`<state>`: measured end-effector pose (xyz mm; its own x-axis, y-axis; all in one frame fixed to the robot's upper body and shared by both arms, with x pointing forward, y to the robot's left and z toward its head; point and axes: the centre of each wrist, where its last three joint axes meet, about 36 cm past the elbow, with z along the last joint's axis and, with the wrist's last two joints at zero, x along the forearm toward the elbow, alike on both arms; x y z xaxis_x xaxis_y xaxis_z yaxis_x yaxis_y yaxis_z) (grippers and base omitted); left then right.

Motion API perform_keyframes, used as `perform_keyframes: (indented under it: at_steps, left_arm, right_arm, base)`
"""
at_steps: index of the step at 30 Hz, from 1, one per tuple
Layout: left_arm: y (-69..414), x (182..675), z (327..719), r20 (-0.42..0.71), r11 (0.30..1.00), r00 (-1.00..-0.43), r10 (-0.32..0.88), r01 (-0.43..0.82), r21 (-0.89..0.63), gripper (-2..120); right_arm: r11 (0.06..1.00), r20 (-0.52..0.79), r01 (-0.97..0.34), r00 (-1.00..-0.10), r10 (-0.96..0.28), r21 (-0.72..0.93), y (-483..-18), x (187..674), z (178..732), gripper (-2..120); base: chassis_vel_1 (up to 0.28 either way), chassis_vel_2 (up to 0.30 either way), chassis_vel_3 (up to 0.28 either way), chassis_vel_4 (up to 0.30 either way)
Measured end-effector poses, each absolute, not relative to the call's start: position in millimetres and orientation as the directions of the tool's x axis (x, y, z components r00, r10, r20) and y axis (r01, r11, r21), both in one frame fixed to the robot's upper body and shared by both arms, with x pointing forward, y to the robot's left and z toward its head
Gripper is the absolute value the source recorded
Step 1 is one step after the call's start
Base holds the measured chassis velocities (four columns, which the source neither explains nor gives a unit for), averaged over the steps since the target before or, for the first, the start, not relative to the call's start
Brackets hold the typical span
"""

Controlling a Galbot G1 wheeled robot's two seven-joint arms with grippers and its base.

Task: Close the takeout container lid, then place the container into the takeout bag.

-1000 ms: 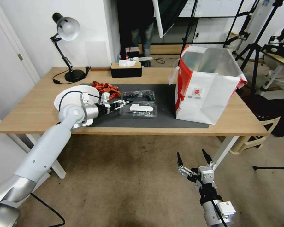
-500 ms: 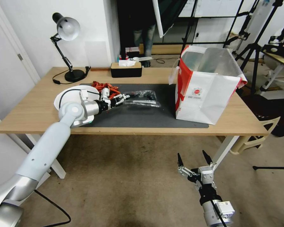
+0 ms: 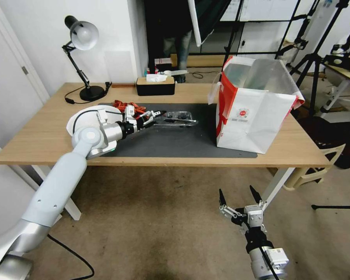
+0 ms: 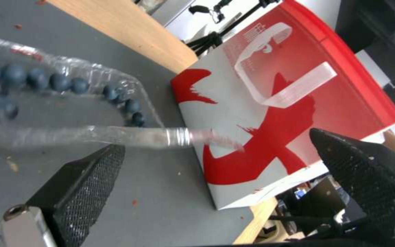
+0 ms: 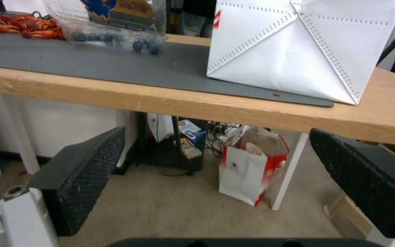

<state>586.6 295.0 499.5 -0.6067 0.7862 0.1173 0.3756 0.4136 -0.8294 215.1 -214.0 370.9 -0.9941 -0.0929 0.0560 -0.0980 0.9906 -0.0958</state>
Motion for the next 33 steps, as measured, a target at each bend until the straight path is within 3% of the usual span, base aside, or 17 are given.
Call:
perform_keyframes:
  at_steps: [33]
  left_arm:
    - [236,603,505,0.032,0.35,-0.657,0.753,0.36,-0.865,100]
  right_arm:
    - [0.99,0.066,-0.096,-0.994,-0.089,-0.104,-215,214,369,100]
  base:
    - [0.0,0.0,0.0,0.0]
